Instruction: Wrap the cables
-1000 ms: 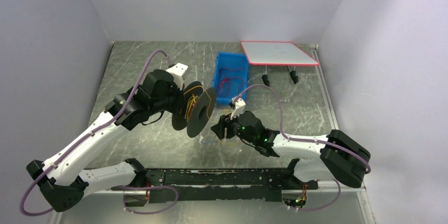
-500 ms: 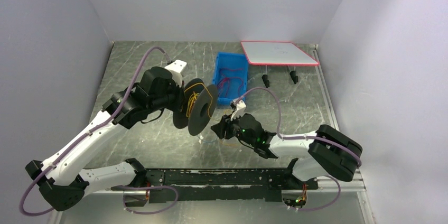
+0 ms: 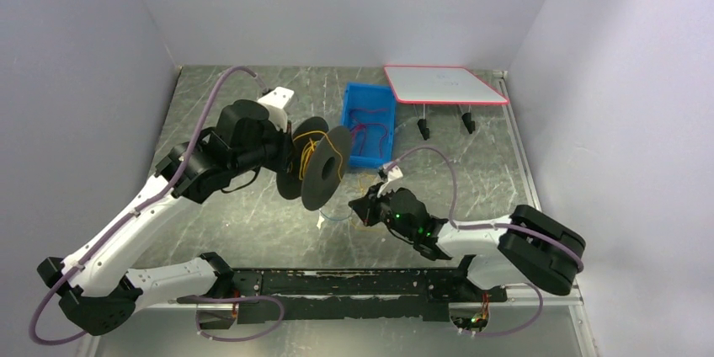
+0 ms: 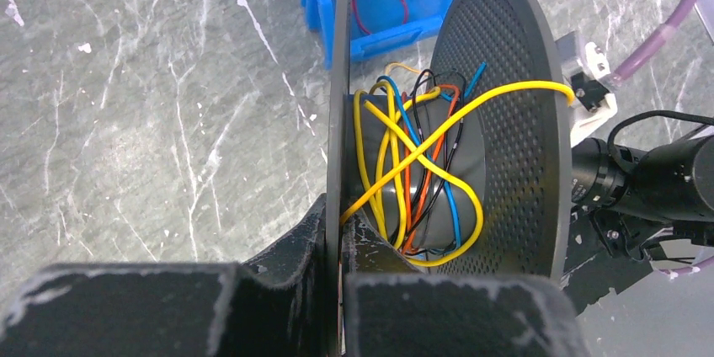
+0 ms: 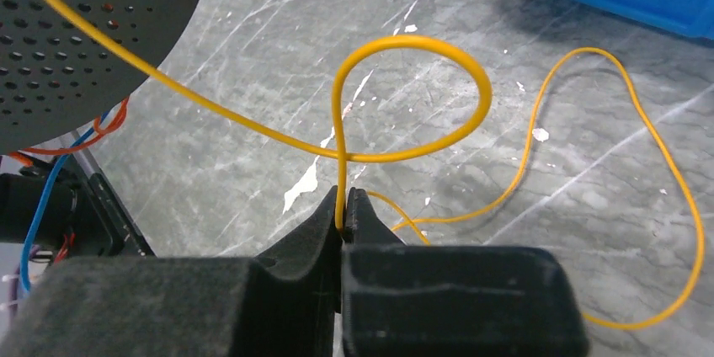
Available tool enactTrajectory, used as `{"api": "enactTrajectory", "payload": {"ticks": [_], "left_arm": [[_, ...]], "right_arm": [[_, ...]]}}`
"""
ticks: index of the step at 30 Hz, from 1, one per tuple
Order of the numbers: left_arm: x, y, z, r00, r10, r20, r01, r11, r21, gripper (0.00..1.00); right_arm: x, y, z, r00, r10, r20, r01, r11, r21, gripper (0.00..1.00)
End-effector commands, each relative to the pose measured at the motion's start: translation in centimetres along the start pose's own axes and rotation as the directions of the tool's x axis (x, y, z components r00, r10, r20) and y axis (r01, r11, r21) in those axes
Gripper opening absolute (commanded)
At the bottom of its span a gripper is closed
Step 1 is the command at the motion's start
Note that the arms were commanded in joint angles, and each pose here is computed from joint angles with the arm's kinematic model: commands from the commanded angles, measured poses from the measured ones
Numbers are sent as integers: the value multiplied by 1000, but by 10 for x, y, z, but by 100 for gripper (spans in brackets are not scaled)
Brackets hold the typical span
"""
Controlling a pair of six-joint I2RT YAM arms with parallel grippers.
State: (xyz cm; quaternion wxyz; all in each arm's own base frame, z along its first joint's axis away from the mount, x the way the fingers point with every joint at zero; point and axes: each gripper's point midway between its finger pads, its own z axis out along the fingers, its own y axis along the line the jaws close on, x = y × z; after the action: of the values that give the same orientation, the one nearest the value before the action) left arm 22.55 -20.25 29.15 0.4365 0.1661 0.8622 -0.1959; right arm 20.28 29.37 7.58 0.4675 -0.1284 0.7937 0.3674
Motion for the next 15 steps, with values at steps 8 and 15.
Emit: {"api": "enactTrajectory", "payload": {"ticks": [8, 15], "left_arm": [[-52, -11, -17, 990, -66, 123, 62, 998, 29, 7], [-76, -8, -17, 988, -58, 141, 50, 997, 60, 7]], "right_arm": [[1, -28, -35, 999, -17, 37, 14, 996, 91, 0], [5, -47, -52, 999, 33, 39, -40, 981, 189, 0]]}}
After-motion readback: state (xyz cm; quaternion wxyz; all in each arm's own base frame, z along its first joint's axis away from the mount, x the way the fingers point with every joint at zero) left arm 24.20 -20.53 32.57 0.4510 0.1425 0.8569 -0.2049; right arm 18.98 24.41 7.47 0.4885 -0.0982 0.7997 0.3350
